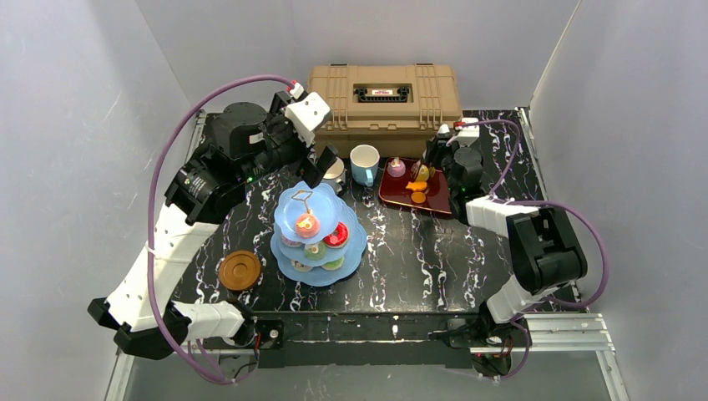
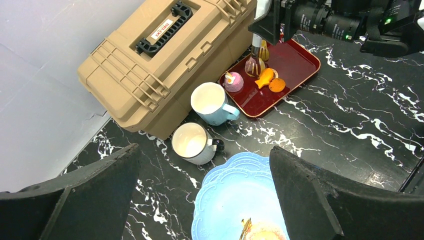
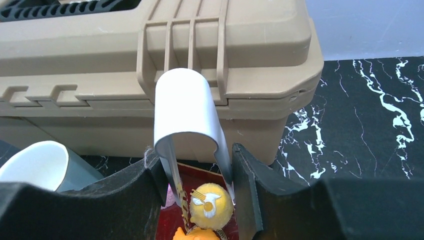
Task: Serve the afternoon tea
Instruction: Pick up the desert from the tray.
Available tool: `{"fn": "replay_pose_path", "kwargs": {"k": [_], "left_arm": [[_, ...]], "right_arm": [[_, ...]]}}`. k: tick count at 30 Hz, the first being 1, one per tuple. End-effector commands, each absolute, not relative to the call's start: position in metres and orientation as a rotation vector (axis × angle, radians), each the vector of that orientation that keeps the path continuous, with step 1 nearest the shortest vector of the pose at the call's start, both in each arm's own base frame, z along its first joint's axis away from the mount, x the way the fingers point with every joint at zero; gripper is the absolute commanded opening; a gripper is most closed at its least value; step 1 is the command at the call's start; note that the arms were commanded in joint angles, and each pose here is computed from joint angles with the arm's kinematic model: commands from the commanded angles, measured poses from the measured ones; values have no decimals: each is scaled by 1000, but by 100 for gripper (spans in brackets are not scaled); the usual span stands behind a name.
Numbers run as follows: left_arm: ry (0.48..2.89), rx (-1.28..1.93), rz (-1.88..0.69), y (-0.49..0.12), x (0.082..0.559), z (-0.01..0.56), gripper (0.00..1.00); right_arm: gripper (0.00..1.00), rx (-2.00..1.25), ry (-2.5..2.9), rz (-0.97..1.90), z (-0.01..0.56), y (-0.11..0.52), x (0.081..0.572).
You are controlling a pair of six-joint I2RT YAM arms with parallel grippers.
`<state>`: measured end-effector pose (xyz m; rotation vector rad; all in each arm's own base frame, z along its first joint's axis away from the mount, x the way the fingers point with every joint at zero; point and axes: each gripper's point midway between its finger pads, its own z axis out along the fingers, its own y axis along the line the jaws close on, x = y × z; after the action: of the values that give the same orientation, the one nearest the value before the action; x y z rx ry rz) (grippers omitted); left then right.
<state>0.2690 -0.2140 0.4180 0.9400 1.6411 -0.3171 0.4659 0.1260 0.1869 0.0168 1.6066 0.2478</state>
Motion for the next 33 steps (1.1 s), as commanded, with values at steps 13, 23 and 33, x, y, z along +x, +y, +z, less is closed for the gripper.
{"fn": "replay_pose_path", "kwargs": {"k": [13, 23, 33], "left_arm": [[1612, 921, -304, -206, 265, 430, 98], [1607, 916, -296, -204, 266, 431, 93], [1594, 890, -293, -201, 267, 438, 89]], "right_arm": [[2, -44, 1472, 233, 226, 133, 476], [1, -55, 1405, 244, 263, 132, 463], [1, -52, 1359, 325, 298, 135, 434]]}}
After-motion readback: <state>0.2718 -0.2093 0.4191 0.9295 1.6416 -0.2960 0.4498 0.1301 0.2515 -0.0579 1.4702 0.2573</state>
